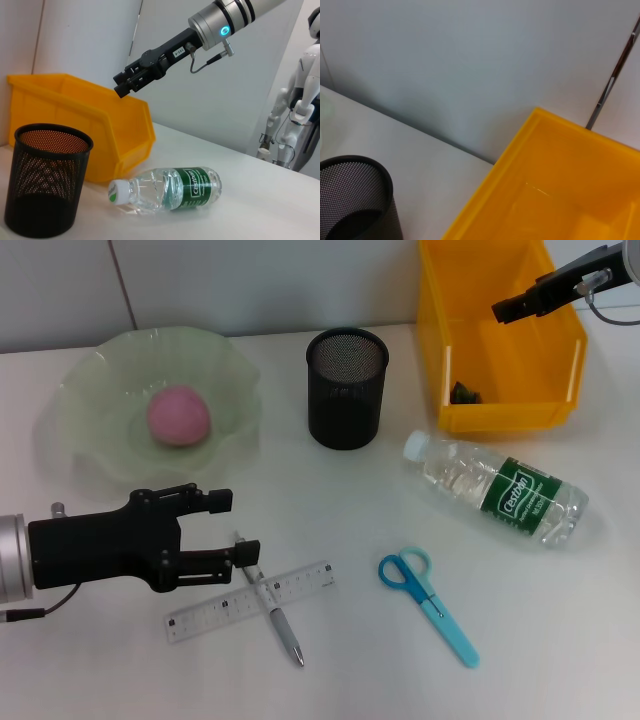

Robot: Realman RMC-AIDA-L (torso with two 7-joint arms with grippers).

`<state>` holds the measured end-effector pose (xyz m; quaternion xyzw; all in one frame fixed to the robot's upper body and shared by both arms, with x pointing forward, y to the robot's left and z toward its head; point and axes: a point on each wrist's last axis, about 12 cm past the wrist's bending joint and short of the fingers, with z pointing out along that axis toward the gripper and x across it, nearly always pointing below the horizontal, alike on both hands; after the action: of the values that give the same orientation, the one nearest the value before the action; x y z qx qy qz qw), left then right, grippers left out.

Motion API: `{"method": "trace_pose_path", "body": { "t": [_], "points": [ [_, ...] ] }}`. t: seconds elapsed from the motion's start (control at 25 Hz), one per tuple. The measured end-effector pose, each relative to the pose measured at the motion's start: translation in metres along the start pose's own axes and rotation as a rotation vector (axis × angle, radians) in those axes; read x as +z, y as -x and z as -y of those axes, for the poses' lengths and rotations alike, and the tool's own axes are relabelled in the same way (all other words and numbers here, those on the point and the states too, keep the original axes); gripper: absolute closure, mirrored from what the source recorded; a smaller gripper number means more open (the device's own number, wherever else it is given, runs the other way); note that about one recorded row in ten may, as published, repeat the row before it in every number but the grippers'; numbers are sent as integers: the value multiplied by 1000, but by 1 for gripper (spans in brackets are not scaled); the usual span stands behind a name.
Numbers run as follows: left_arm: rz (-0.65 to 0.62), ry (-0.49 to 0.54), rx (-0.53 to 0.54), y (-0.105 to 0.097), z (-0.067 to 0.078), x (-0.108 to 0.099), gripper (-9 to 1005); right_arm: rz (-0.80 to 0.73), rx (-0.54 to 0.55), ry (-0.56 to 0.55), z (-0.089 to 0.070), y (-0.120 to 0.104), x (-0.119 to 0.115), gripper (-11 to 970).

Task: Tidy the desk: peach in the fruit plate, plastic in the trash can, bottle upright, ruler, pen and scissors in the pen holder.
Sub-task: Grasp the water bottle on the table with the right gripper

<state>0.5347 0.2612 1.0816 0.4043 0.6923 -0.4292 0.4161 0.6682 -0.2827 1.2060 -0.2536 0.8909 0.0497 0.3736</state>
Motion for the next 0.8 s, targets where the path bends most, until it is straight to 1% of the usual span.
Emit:
{"method": "trace_pose_path", "body": {
  "t": [0.28,0.4,0.48,0.52,0.56,0.6,0.64,0.68,0.72,0.76,0.8],
  "points": [
    [-1,-3,1,0,0,0,167,15,8,-9,2,0,-1,207],
    [-1,-3,2,0,0,0,167,19,4,-7,1,1,-3,207],
    [-1,-3,2,1,0,0,167,35,-8,6,-1,5,-12,207],
    [-1,-3,2,1,0,0,167,35,-8,6,-1,5,-12,206],
    [-1,-3,2,1,0,0,167,36,-21,28,-5,7,-20,206],
    [-1,-3,3,1,0,0,167,36,-21,28,-5,7,-20,206],
    [-1,-3,3,1,0,0,167,37,-31,40,-7,10,-25,206],
    [-1,-3,3,1,0,0,167,24,-54,78,-13,13,-36,206],
    [-1,-3,3,1,0,0,167,24,-54,78,-13,13,-36,206],
    [-1,-3,3,1,0,0,167,-4,-81,129,-21,14,-47,206],
    [-1,-3,2,1,0,0,167,-4,-81,129,-21,14,-47,206]
  ]
}}
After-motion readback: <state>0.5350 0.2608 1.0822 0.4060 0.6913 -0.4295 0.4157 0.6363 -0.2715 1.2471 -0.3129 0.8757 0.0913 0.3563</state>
